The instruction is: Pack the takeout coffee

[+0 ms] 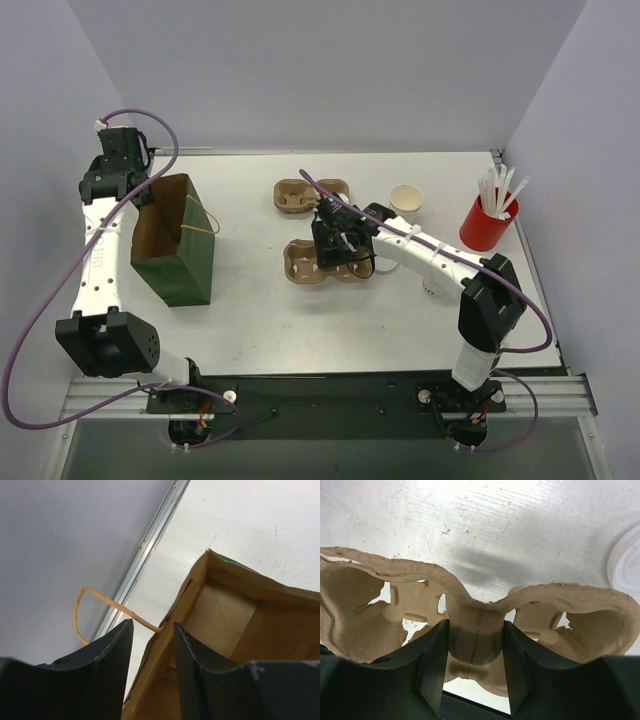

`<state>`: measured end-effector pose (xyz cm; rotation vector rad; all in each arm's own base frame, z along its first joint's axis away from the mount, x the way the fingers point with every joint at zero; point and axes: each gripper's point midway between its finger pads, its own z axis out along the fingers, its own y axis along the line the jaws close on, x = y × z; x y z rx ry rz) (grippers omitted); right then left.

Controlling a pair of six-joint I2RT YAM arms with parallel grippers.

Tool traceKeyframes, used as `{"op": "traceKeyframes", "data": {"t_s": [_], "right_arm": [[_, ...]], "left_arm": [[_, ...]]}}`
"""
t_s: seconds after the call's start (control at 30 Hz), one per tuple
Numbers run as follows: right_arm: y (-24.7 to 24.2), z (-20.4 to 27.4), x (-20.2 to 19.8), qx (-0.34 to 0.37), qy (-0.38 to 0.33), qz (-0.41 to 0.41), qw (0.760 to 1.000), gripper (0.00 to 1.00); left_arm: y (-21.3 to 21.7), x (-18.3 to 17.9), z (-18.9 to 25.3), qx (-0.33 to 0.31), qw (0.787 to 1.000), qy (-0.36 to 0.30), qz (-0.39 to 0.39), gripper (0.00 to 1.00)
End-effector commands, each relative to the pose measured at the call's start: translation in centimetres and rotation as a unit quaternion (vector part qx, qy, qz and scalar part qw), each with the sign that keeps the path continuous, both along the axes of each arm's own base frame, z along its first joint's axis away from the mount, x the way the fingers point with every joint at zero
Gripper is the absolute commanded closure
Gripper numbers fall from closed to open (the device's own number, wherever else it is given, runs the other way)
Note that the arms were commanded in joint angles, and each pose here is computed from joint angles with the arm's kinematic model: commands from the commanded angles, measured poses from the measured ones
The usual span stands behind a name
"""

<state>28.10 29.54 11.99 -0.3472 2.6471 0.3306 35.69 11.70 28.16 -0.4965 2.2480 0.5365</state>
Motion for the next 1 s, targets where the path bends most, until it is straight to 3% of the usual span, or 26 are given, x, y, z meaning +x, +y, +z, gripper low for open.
{"op": "traceKeyframes", "data": {"t_s": [0.0, 0.57, 0.77, 0.87, 0.93, 0.97], "right_arm": [[-0.6, 1.7, 0.0, 0.010, -0.017, 0.000, 1.000, 0.61], [-0.7, 0.9, -0.1, 0.002, -0.010, 0.003, 1.000, 0.61], [-0.7, 1.7, 0.5, 0.005, -0.019, -0.003, 1.000, 0.61], [-0.9, 2.0, 0.7, 0.007, -0.023, -0.005, 1.000, 0.61], [-1.0, 2.3, 0.8, 0.008, -0.027, -0.007, 1.000, 0.61], [-1.1, 2.3, 0.8, 0.007, -0.027, -0.009, 1.000, 0.61]], "left_arm": [[-0.3, -0.1, 0.2, -0.006, 1.000, -0.004, -0.012, 0.52], [-0.4, -3.0, 0.4, 0.012, 1.000, -0.002, -0.001, 0.57], [-1.2, -2.6, 0.8, 0.010, 1.000, -0.008, -0.020, 0.77], [-1.9, -2.1, -0.1, 0.006, 0.999, 0.011, -0.035, 0.82], [-2.4, -1.8, -0.5, 0.003, 0.999, 0.016, -0.043, 0.82], [-2.5, -1.8, -0.5, 0.004, 0.999, 0.018, -0.045, 0.77]]}}
